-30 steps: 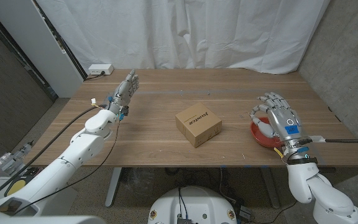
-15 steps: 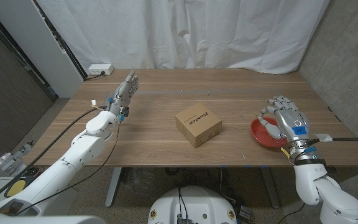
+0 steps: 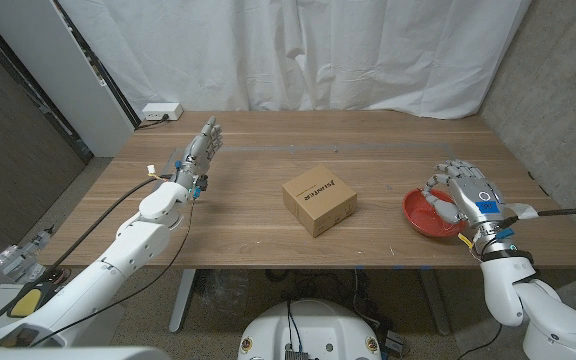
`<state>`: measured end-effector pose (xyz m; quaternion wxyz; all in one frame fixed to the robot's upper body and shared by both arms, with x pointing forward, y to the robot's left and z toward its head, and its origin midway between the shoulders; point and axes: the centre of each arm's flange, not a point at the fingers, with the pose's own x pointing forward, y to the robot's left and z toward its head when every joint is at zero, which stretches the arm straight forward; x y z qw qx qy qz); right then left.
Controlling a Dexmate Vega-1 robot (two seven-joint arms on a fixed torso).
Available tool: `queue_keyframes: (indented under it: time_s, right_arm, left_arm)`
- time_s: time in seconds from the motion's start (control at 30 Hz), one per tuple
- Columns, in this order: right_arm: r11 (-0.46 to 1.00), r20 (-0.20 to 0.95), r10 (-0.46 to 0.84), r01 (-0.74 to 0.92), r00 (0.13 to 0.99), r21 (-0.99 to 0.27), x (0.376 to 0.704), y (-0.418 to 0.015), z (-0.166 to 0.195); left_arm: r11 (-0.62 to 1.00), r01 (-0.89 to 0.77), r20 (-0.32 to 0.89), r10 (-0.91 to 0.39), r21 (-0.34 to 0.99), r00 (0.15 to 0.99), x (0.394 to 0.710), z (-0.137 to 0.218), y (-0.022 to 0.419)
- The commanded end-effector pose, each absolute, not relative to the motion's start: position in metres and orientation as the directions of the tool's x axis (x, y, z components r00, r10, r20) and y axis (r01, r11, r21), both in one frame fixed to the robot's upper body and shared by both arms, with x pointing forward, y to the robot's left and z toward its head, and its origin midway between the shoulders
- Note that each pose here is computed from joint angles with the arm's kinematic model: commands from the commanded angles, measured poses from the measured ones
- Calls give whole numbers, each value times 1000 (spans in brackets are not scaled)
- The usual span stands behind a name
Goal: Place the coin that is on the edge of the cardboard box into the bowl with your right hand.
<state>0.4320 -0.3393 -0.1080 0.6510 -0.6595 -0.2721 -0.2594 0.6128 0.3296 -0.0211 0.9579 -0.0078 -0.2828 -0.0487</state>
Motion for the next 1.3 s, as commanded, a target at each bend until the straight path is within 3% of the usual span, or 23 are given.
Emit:
queue_keyframes:
  time_s: [0.03,0.6,1.3]
  right_arm:
    - [13,608,-25,608,794,-794,435,-346,-96]
    - [79,443,-83,449,893,-890,436,-351,-87]
    - [150,338,-128,355,932,-923,443,-353,-98]
  left_arm:
    - [995,96,552,-82,4,830,611,-20,331]
    - [995,95,550,-82,4,831,608,-24,335]
    - [995,103,532,-96,16,841,599,-37,332]
